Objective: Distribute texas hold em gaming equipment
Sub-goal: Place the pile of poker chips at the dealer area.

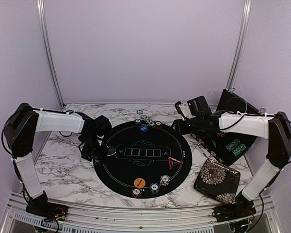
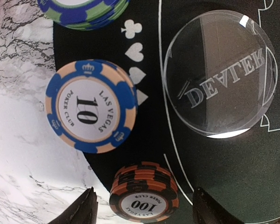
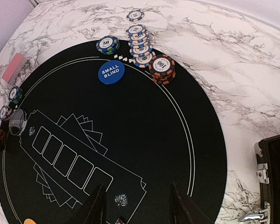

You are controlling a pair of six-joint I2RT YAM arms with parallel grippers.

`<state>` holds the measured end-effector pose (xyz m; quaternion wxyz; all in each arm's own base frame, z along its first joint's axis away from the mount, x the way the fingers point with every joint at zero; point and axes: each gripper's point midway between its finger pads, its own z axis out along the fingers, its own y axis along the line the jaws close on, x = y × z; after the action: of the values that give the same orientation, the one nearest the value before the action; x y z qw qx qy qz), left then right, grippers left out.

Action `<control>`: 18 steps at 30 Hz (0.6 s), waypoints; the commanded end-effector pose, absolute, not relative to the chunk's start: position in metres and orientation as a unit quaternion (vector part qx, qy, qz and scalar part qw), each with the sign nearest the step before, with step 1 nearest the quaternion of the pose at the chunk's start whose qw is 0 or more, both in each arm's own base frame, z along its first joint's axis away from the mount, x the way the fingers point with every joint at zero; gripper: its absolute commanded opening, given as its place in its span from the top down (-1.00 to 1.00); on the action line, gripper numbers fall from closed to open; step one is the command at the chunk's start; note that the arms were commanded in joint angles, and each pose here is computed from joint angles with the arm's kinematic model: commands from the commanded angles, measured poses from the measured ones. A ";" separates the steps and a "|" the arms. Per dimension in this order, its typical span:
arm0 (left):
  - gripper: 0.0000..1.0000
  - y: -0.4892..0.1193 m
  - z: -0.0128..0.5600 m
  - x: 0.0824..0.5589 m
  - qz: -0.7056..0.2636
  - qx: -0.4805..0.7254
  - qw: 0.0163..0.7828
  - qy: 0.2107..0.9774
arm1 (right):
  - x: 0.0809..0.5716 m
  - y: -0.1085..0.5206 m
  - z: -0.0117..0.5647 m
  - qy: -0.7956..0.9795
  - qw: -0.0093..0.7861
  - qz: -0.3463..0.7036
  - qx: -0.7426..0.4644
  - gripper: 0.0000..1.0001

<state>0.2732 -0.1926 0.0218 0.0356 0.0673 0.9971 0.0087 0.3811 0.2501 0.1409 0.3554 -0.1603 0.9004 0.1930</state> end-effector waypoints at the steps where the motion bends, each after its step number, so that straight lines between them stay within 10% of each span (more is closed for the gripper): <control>1: -0.46 -0.190 0.033 0.267 0.001 0.073 0.038 0.997 | 0.387 0.249 0.153 0.893 0.373 0.193 -0.158 0.13; 18: -0.82 -0.193 0.072 0.270 -0.034 0.058 0.089 0.994 | 0.387 0.247 0.152 0.895 0.372 0.189 -0.155 0.13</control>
<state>0.2712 -0.1941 0.0593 0.0802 0.0634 0.9944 -0.0274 0.3812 0.2500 0.1408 0.3556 -0.1601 0.9005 0.1926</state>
